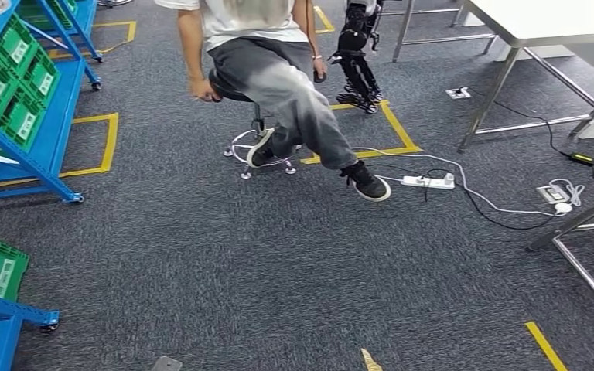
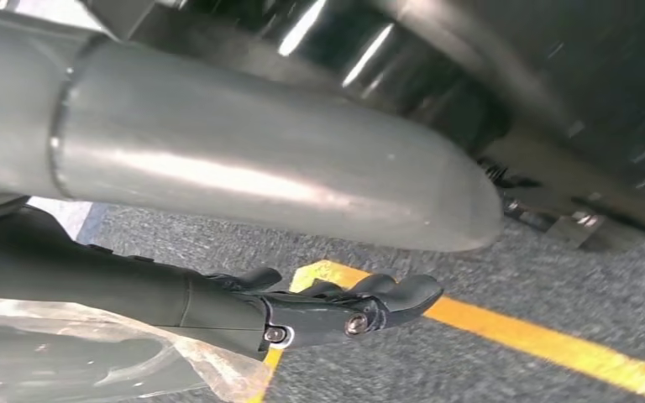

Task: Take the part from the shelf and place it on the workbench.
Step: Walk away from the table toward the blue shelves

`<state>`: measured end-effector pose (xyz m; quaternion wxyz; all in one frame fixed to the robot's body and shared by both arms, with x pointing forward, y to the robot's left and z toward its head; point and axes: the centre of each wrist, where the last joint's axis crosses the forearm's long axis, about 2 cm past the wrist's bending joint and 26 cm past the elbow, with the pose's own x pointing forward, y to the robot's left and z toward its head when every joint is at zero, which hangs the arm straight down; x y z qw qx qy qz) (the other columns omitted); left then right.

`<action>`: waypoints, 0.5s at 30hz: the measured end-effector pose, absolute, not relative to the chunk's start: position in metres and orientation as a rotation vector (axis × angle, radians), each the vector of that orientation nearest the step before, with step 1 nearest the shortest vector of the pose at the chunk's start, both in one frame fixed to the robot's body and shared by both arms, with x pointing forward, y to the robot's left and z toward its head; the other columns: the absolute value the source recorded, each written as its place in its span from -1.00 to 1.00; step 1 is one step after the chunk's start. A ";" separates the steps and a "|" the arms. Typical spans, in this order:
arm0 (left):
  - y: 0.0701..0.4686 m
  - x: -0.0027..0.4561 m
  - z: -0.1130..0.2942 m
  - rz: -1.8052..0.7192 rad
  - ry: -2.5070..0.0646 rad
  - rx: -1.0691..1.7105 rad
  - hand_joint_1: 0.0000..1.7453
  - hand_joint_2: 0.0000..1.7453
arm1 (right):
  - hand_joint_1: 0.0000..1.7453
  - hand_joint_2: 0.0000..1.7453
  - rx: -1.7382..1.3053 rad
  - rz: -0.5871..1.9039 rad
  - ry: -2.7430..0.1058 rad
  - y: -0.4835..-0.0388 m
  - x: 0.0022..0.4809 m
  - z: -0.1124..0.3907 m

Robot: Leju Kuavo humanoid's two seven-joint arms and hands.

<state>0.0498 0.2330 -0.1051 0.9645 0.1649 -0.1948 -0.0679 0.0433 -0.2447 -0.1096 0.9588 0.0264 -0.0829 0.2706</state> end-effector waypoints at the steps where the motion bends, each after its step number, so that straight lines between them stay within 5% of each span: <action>1: 0.234 0.050 -0.105 -0.135 -0.393 0.335 -1.00 -1.00 | -1.00 -1.00 0.053 0.549 -0.170 -0.245 0.044 -0.109; 15: 0.239 0.050 -0.106 -0.132 -0.385 0.342 -1.00 -1.00 | -1.00 -1.00 0.067 0.599 -0.157 -0.243 0.042 -0.110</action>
